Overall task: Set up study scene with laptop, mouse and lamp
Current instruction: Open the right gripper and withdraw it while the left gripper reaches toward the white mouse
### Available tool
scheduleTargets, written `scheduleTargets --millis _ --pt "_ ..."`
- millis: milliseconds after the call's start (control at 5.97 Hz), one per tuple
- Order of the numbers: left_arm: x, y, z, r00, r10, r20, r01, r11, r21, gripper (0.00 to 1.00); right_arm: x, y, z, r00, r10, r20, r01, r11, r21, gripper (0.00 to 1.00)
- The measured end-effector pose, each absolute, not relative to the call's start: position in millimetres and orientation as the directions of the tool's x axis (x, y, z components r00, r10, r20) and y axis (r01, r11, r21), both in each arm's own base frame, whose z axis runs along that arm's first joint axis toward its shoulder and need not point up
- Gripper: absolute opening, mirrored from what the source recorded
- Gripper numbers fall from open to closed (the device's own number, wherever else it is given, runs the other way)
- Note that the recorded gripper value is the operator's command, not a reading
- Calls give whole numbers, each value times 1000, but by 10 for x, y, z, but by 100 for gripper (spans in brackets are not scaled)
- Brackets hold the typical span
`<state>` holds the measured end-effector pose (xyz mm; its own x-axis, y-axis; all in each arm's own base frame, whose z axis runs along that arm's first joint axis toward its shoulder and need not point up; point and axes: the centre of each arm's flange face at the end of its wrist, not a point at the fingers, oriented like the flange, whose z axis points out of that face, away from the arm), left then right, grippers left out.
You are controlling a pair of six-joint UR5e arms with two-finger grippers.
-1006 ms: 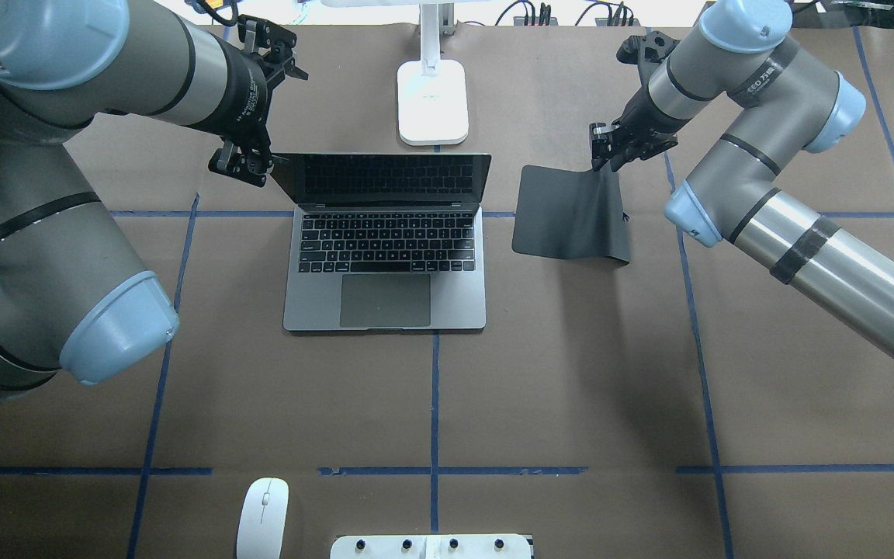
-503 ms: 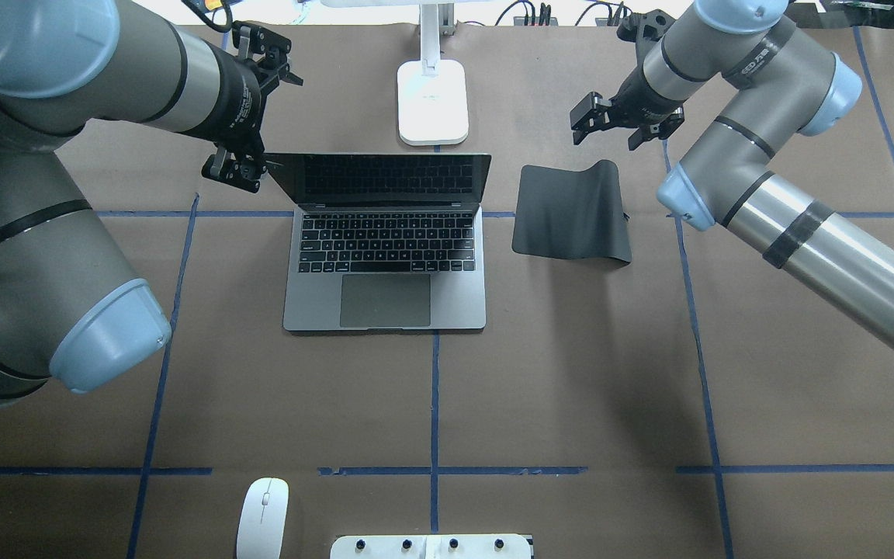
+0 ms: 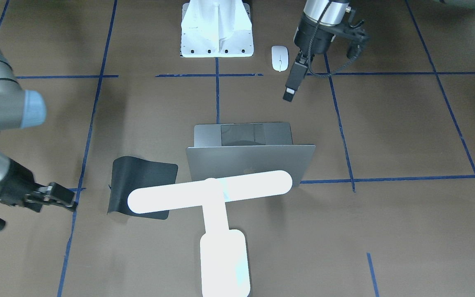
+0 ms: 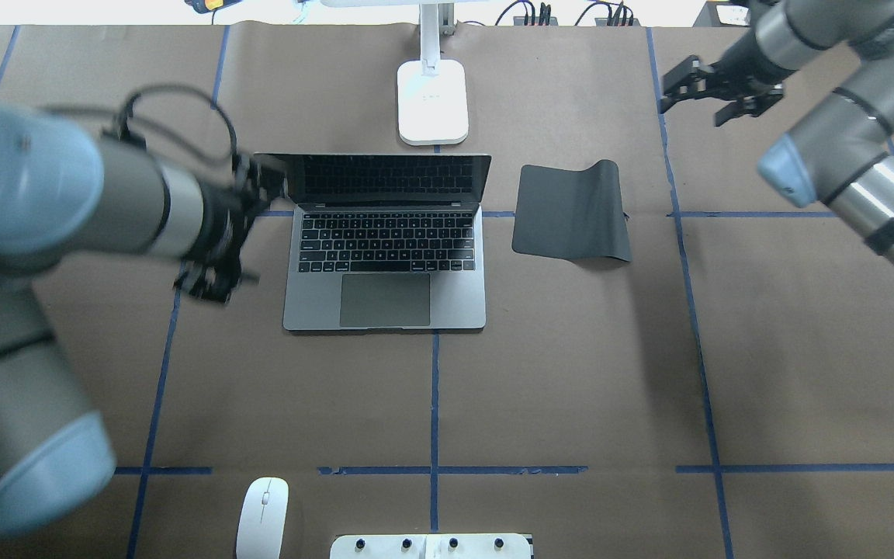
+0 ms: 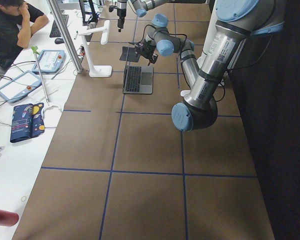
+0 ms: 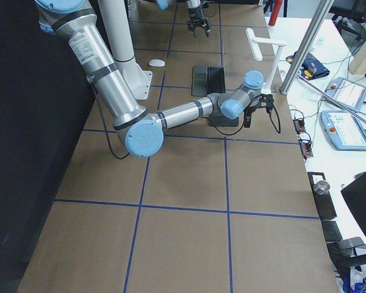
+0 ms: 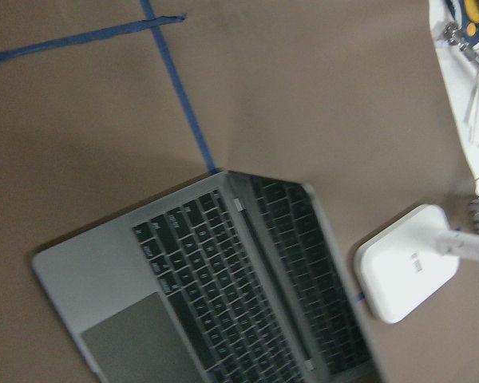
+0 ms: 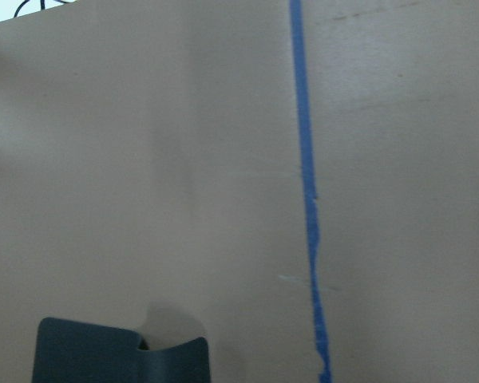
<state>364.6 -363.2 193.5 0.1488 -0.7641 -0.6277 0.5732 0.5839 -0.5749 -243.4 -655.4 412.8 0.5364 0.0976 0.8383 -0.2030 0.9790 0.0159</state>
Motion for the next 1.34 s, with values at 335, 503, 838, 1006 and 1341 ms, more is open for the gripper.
scheduleTargets --millis 335,503,838,1006,1341 --pt "3955 -2593 2363 445 -516 -732 397 846 -354 100 -1886 -6341 4340 516 124 847 -233 972 0 100" --pt "4106 -2213 2557 549 -369 -750 295 925 -239 100 -1753 -6270 4376 510 130 850 -241 971 -3 100" --pt "4436 -1726 2848 656 -172 -735 136 985 -110 100 -1632 -6083 4444 507 132 852 -245 969 -4 100" --pt "4552 -1635 2958 683 -78 -726 62 997 -49 100 -1599 -5993 4480 508 133 851 -245 969 -5 100" --pt "4712 -1584 3111 707 59 -704 -47 998 36 100 -1533 -5786 4672 523 127 843 -231 973 -3 100"
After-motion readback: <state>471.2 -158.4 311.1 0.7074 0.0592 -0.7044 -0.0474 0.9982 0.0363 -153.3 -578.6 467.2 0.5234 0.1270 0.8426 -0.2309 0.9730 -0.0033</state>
